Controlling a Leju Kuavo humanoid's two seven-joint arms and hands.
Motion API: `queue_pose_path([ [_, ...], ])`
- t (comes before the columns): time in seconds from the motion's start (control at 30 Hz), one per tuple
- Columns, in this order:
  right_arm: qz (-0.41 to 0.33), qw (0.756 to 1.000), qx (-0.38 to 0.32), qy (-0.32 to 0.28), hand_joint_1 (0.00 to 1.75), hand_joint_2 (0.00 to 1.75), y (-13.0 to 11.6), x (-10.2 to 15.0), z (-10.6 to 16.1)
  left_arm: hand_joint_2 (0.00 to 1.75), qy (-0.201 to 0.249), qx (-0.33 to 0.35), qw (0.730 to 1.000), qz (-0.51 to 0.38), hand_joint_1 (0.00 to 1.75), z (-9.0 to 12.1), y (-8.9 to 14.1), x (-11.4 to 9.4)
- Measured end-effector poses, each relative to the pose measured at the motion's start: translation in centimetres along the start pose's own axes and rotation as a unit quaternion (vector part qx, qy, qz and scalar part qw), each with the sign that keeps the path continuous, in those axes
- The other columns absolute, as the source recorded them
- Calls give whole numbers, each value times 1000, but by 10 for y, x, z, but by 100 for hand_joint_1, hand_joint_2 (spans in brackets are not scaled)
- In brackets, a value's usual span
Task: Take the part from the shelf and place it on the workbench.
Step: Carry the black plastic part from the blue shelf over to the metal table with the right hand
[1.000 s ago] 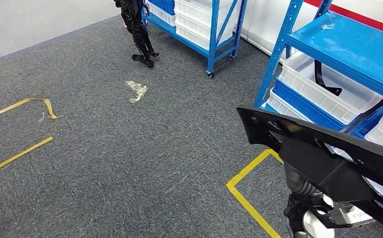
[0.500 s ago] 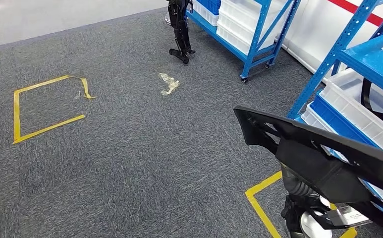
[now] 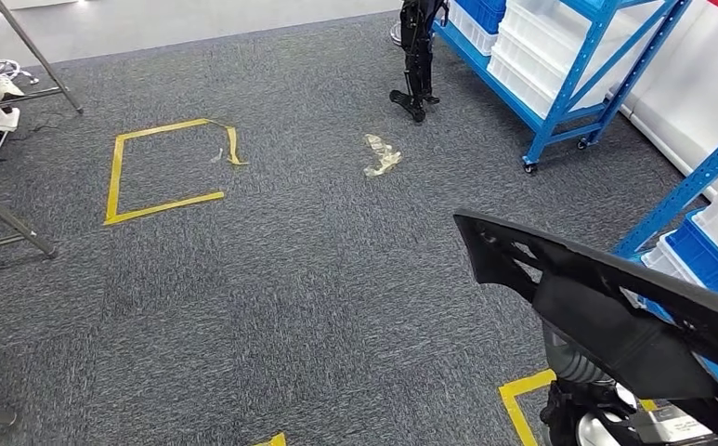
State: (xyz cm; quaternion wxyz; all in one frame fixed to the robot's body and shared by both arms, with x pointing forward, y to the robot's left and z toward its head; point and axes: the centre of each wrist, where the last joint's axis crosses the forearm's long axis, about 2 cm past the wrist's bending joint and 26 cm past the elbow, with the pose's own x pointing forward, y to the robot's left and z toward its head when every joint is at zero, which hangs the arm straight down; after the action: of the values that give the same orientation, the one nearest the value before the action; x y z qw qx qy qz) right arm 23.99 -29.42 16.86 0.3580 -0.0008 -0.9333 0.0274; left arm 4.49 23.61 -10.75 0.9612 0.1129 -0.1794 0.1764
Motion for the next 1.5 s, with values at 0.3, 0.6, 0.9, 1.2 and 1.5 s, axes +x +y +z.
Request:
queue_pose_path([
  [0.3, -2, 1000, -3, -1, 175, 175, 1, 1, 0, 175, 1, -1, 1000, -4, 0, -1, 2, 2],
  [0.6, -4, 1000, -2, 0, 175, 175, -1, 1, 1, 175, -3, -4, 1000, -4, 0, -3, 3, 5],
  [0.9, -4, 1000, -1, 7, 175, 175, -2, 0, 6, 175, -1, -6, 1000, -4, 0, -3, 5, 5],
  [1.2, -6, 1000, -3, 10, 175, 175, 0, 0, 7, 175, 1, -3, 1000, -4, 0, -3, 7, 3],
  [1.5, -7, 1000, -6, 13, 175, 175, 0, 1, 10, 175, -2, -4, 1000, -10, 0, -4, 7, 5],
])
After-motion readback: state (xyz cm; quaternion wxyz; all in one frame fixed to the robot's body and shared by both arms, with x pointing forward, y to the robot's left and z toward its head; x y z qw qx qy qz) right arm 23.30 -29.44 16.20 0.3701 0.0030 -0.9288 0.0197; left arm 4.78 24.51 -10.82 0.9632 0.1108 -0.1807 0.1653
